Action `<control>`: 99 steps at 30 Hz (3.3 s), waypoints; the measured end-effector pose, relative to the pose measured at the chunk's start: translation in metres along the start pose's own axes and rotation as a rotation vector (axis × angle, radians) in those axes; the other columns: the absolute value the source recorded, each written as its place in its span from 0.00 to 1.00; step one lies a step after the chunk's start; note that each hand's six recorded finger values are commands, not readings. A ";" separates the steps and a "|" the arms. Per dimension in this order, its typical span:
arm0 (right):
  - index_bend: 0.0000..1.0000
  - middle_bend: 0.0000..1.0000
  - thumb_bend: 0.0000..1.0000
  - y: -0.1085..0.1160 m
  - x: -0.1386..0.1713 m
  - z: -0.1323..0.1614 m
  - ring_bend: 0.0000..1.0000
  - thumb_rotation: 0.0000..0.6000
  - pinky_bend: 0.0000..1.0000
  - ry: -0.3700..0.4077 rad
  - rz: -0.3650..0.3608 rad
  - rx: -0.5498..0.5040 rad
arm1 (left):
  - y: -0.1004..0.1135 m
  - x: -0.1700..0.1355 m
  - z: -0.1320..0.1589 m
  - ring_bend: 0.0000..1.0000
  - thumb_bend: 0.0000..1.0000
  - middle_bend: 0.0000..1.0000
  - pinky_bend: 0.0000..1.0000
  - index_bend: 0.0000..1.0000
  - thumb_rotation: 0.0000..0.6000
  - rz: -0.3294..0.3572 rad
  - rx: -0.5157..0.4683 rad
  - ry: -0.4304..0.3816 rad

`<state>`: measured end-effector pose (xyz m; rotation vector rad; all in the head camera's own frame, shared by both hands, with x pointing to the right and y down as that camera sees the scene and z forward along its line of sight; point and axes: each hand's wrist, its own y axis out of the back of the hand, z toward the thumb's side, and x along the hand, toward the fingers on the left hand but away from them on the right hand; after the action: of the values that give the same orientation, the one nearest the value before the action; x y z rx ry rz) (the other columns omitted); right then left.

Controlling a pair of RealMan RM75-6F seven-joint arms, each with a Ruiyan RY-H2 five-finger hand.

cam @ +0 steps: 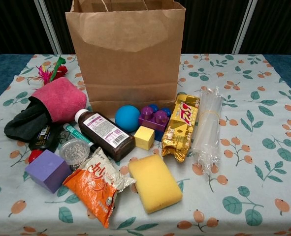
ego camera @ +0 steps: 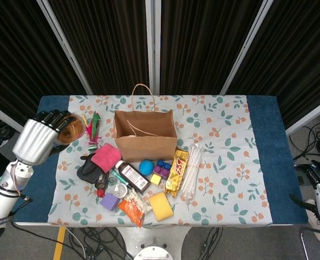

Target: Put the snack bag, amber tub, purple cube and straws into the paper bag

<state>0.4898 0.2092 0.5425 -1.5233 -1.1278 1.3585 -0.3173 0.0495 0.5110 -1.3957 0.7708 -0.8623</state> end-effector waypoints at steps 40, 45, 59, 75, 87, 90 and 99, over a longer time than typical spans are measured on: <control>0.30 0.27 0.00 -0.036 0.004 -0.040 0.13 1.00 0.15 -0.122 0.001 -0.100 | -0.045 0.131 0.127 0.46 0.23 0.50 0.50 0.49 1.00 0.076 -0.144 -0.303; 0.30 0.27 0.00 -0.037 0.004 -0.044 0.13 1.00 0.15 -0.132 -0.003 -0.110 | -0.049 0.135 0.135 0.45 0.23 0.49 0.49 0.48 1.00 0.074 -0.152 -0.321; 0.31 0.27 0.00 -0.035 0.002 -0.046 0.13 1.00 0.16 -0.138 -0.008 -0.124 | -0.054 0.135 0.129 0.26 0.17 0.28 0.34 0.26 1.00 0.056 -0.153 -0.322; 0.31 0.27 0.00 -0.030 0.001 -0.043 0.13 1.00 0.16 -0.133 -0.018 -0.131 | -0.027 0.137 0.097 0.26 0.24 0.28 0.33 0.28 1.00 0.157 -0.093 -0.251; 0.31 0.27 0.00 -0.025 -0.004 -0.035 0.13 1.00 0.16 -0.111 -0.021 -0.150 | -0.015 0.094 0.017 0.26 0.30 0.31 0.33 0.30 1.00 0.123 0.028 -0.048; 0.31 0.27 0.00 -0.022 -0.006 -0.030 0.13 1.00 0.16 -0.096 -0.021 -0.180 | -0.030 0.060 0.004 0.26 0.28 0.31 0.33 0.30 1.00 0.016 0.024 -0.009; 0.31 0.27 0.00 0.017 -0.012 -0.003 0.13 1.00 0.16 -0.062 -0.110 -0.238 | -0.090 -0.069 0.003 0.28 0.22 0.33 0.34 0.30 1.00 -0.416 -0.082 0.082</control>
<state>0.4945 0.1928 0.5306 -1.5678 -1.4333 1.2391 -0.3540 0.1123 0.5982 -1.6322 0.5885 -1.2265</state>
